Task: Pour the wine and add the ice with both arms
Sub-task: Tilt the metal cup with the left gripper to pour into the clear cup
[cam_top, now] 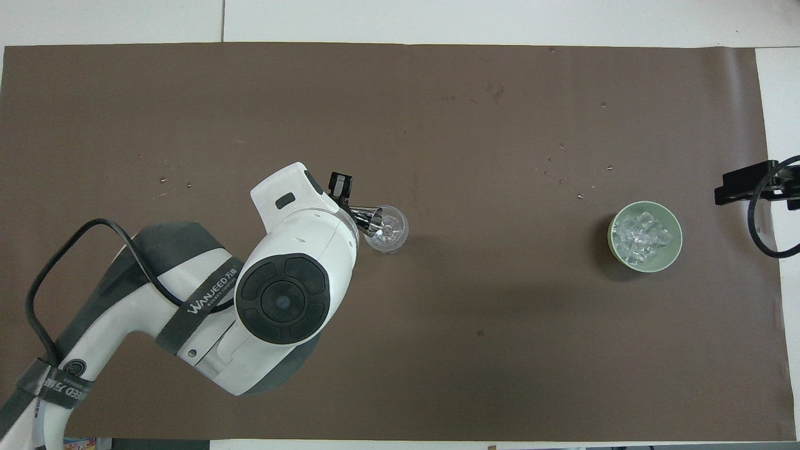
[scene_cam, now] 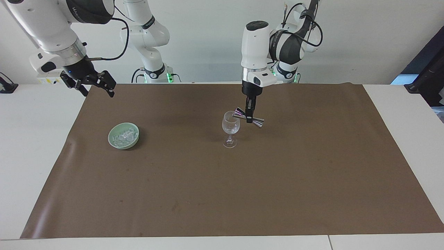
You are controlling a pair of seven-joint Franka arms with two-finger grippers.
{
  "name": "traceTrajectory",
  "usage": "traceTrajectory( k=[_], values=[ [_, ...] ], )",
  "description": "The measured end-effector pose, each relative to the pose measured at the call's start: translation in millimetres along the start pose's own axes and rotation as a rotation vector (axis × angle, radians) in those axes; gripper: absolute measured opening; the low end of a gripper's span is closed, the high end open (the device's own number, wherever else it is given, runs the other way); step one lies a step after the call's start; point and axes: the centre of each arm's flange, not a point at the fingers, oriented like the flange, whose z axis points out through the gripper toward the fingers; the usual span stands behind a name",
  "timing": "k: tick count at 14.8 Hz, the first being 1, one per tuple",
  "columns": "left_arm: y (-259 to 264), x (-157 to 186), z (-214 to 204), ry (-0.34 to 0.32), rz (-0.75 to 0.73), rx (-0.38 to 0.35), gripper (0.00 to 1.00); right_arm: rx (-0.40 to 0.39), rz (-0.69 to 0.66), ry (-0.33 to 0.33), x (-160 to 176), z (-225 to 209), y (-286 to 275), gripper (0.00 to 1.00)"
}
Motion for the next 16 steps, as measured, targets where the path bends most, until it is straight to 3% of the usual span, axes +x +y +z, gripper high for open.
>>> traceTrajectory(
  k=[9,16],
  values=[
    [2,-9,-8,0.120,0.093,-0.017,0.22,0.000,0.000,0.000,0,0,0,1.00],
    [-1,-20,-11,0.141,0.127,-0.037,0.22,0.000,0.000,0.000,0,0,0,1.00]
  ],
)
